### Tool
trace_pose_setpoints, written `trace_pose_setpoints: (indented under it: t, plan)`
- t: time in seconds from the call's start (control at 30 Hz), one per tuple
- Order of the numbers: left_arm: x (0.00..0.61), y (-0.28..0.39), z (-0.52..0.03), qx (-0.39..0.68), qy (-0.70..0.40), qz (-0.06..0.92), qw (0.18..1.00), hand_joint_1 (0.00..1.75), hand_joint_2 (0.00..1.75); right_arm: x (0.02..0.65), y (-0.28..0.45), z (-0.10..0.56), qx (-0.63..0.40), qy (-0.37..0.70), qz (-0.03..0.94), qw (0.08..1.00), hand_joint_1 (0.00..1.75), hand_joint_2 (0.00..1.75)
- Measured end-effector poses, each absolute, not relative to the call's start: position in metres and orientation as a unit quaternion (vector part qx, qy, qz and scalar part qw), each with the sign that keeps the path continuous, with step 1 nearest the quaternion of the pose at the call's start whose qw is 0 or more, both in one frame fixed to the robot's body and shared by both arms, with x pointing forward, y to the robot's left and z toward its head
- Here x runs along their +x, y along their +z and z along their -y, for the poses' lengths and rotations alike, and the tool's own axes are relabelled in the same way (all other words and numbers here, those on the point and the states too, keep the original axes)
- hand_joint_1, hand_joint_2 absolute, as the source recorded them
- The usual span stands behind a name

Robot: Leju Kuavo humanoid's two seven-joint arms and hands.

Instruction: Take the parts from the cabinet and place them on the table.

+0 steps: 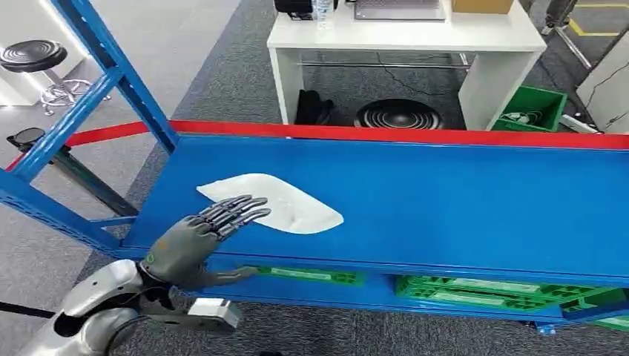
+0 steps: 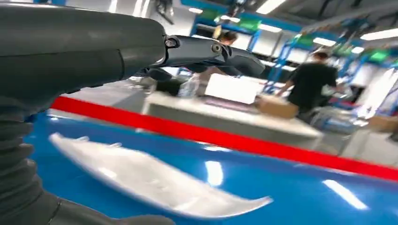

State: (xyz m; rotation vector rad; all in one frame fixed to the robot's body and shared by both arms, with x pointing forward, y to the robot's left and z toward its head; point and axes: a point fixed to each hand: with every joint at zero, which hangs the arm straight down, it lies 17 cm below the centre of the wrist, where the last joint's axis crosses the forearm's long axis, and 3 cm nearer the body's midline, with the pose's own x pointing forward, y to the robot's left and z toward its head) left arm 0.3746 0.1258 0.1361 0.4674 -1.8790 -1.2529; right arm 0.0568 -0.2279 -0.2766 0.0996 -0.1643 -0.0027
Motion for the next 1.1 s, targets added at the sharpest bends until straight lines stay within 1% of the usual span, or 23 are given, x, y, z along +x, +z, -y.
trace_pose_setpoints:
  t: [0.3,0.5,0.63,0.87,0.97,1.1]
  plan:
    - [0.412,0.115,-0.138,0.22,-0.538,0.698,0.418,0.0,1.75,0.058,-0.276,0.23,0.051,0.009,0.082,0.995,0.0,0.0]
    - [0.427,0.095,-0.132,0.232,-0.567,0.67,0.42,0.0,1.75,0.057,-0.277,0.233,0.049,0.014,0.081,0.995,0.0,0.0]
    - [0.439,0.094,-0.127,0.242,-0.576,0.661,0.416,0.0,1.75,0.061,-0.277,0.237,0.047,0.015,0.083,0.995,0.0,0.0]
    - [0.455,0.079,-0.123,0.251,-0.597,0.634,0.424,0.0,1.75,0.058,-0.278,0.241,0.043,0.017,0.075,0.996,0.0,0.0]
    - [0.453,0.061,-0.123,0.244,-0.609,0.617,0.435,0.0,1.75,0.056,-0.278,0.242,0.042,0.018,0.073,0.996,0.0,0.0]
    - [0.456,0.053,-0.123,0.244,-0.617,0.607,0.438,0.0,1.75,0.055,-0.278,0.242,0.042,0.019,0.07,0.996,0.0,0.0]
